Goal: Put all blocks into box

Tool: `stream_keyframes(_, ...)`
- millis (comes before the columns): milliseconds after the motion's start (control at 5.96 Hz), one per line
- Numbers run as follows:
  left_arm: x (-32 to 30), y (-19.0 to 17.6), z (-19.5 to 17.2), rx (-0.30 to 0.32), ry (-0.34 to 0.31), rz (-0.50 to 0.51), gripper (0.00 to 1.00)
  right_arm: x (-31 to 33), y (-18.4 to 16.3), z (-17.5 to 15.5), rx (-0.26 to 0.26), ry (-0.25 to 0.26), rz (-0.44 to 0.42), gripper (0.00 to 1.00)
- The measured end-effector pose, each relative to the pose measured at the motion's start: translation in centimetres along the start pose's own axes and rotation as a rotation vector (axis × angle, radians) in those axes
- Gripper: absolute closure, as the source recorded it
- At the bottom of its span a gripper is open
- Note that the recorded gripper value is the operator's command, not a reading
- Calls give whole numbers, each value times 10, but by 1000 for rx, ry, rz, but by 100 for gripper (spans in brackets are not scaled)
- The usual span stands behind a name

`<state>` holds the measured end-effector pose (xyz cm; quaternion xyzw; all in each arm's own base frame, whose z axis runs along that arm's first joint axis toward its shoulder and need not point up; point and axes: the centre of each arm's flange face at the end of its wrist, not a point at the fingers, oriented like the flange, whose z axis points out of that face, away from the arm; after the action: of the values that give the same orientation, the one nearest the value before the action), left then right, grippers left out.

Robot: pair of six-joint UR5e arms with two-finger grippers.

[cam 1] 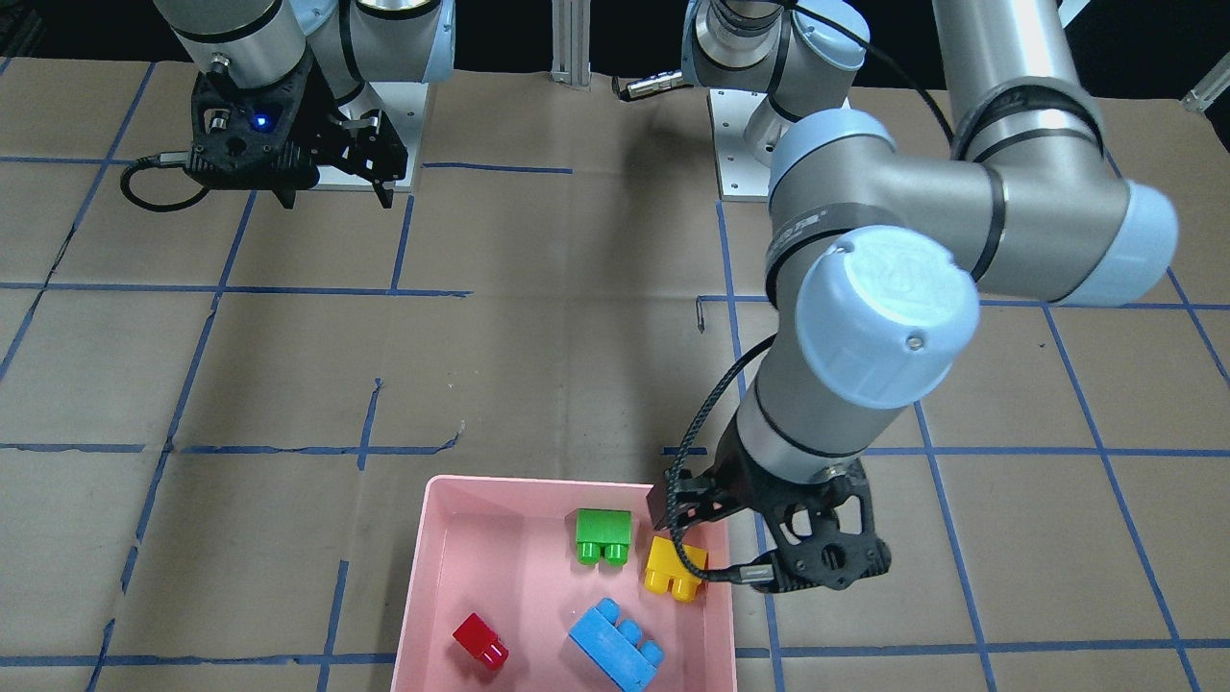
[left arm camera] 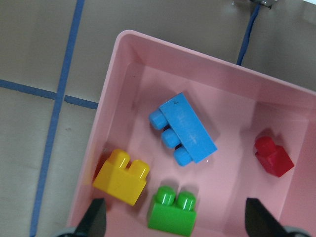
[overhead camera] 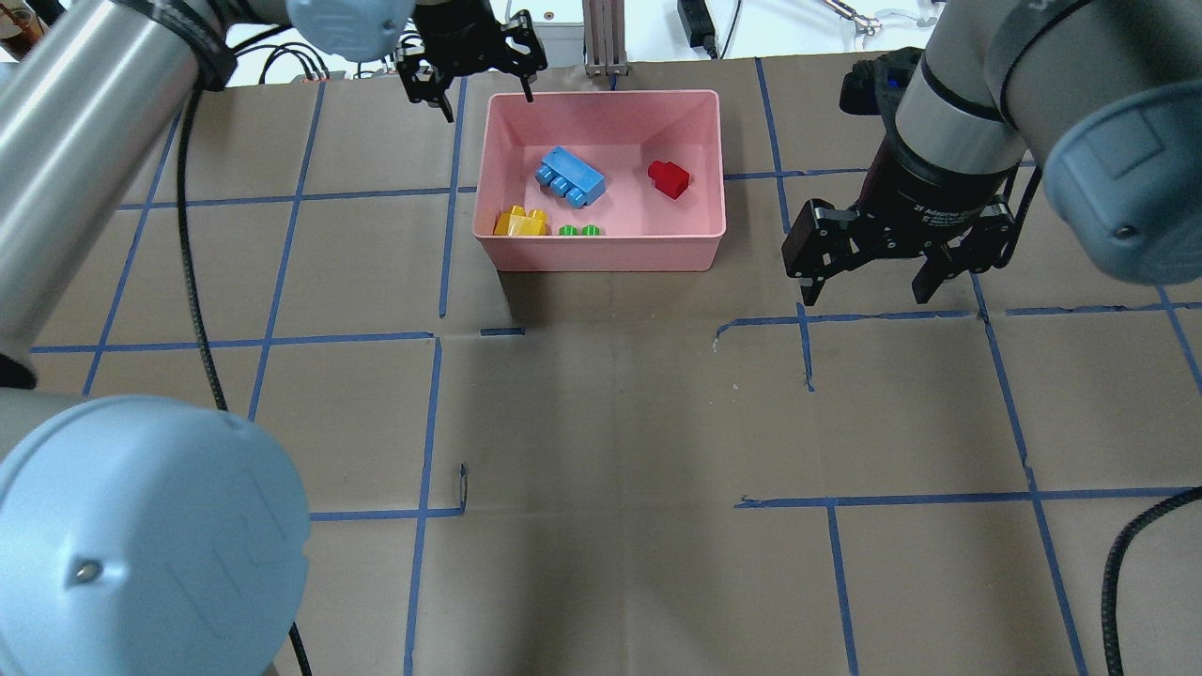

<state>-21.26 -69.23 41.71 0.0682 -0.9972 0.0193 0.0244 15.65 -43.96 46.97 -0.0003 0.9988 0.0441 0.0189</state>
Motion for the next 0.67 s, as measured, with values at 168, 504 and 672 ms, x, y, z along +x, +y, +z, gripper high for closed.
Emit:
stream_keyframes(168,-28,23,-23,-33,-51,87,1,0,0,-1,2,0,0,0)
stream_keyframes(504,-96,84,-57,-66,-114,228,1,0,-1,-5,13,0,-1,0)
stream_keyframes(672,-117,116,-76,-53,-114,246,1,0,-1,-6,16,0,-1,0)
